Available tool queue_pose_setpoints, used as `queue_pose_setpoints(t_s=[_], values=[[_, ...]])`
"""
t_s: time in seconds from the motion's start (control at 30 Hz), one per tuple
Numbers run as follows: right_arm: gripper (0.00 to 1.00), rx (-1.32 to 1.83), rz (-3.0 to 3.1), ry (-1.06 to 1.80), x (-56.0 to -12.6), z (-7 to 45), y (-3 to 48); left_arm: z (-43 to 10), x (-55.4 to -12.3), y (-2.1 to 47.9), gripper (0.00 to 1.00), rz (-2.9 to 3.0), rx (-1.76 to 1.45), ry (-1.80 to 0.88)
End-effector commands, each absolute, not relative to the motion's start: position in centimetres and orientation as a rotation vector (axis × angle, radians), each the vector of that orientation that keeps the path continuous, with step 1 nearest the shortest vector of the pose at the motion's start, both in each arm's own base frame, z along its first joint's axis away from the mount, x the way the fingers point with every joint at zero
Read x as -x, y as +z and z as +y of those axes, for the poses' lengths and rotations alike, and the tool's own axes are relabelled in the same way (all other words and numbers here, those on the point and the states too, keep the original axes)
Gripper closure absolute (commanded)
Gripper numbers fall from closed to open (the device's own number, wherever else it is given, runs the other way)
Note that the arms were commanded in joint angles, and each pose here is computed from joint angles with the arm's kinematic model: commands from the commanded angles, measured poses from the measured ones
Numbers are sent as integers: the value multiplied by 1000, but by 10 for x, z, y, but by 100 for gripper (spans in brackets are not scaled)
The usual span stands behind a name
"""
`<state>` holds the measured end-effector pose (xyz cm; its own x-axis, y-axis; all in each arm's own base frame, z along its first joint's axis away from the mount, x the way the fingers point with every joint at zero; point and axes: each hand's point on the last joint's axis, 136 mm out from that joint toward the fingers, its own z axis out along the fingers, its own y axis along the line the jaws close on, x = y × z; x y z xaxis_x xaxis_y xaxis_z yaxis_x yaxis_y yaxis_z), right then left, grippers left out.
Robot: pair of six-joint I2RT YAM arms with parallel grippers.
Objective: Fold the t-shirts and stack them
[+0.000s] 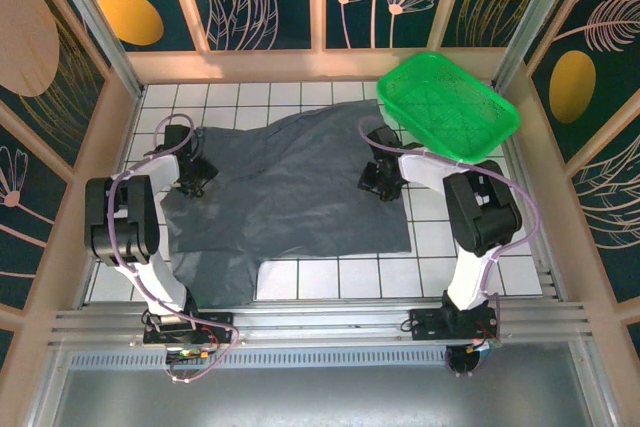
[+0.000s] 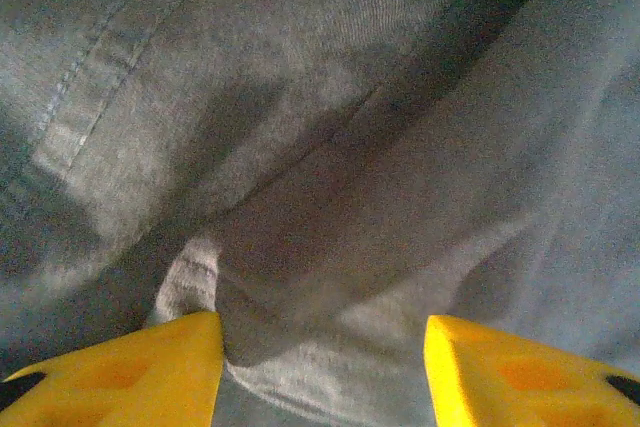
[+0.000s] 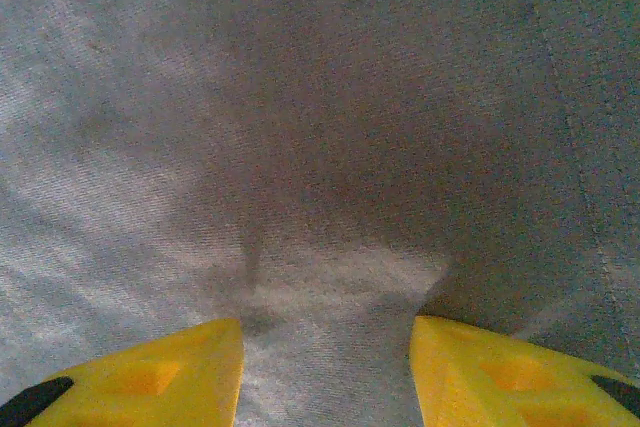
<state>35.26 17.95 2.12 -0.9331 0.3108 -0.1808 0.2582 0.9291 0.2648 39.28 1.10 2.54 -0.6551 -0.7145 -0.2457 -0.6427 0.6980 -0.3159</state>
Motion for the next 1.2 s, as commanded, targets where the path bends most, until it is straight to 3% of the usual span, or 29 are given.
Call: queue_pose_setpoints(t_s=[0.0,0.1,0.3,0.7,1.17], values=[[51,-420,2934,273,-345,171,6,16,-412,35,58,2523,1013,-263],[51,-423,2937,274,-346,172,6,16,-417,36,76,2524,1002,-263],[51,-430,2938,274,-346,171,5,17,-430,50,95,2495,979,-269],[51,-431,2937,288,-346,171,7,14,-484,96,100,2362,979,-380],[51,-389,2925,402,-357,191,21,14,-688,170,100,1823,934,-820]])
